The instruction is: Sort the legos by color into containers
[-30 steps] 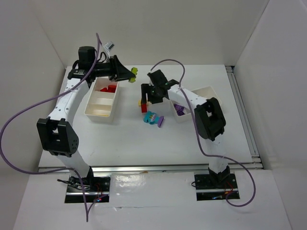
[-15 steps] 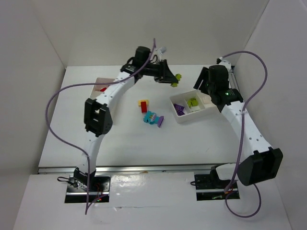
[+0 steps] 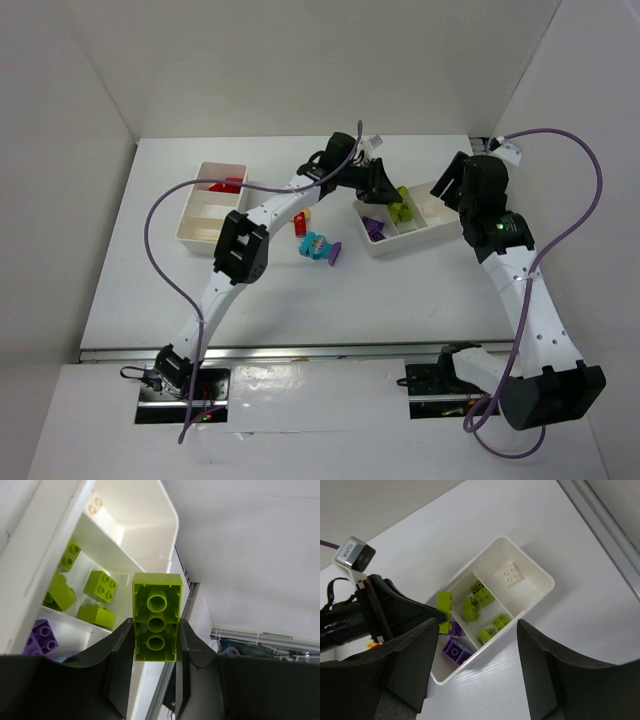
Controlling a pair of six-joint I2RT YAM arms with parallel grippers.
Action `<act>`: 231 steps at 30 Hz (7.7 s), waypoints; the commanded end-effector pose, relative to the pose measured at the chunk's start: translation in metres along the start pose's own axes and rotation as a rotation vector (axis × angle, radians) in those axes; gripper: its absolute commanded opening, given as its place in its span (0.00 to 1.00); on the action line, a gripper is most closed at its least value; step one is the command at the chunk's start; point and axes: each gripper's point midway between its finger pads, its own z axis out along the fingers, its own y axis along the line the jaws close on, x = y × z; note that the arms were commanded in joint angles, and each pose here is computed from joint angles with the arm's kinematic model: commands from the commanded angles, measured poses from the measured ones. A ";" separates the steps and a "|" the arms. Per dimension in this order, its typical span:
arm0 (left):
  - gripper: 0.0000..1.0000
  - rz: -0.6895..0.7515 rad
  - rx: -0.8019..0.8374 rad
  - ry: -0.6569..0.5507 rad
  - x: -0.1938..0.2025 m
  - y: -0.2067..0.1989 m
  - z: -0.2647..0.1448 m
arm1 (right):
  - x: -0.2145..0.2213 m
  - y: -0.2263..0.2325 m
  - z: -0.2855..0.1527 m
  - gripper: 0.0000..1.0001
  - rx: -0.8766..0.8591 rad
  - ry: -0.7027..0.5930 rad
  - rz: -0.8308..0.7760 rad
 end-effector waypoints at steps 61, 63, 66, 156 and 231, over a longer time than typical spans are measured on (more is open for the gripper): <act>0.62 -0.092 -1.271 -0.239 0.037 0.187 -0.198 | 0.063 0.071 0.046 0.71 -0.271 0.271 -0.072; 0.58 -0.095 -1.277 -0.231 0.039 0.187 -0.199 | 0.068 0.069 0.048 0.71 -0.262 0.287 -0.075; 0.58 -0.105 -1.285 -0.228 0.041 0.191 -0.204 | 0.068 0.069 0.048 0.71 -0.262 0.287 -0.075; 0.00 0.192 -0.404 -0.098 0.048 0.021 -0.283 | 0.176 0.301 0.011 0.67 -0.940 0.644 0.054; 0.86 -0.158 -1.035 -0.657 -0.108 0.149 -0.431 | 0.215 0.282 0.027 0.00 -0.783 0.668 -0.136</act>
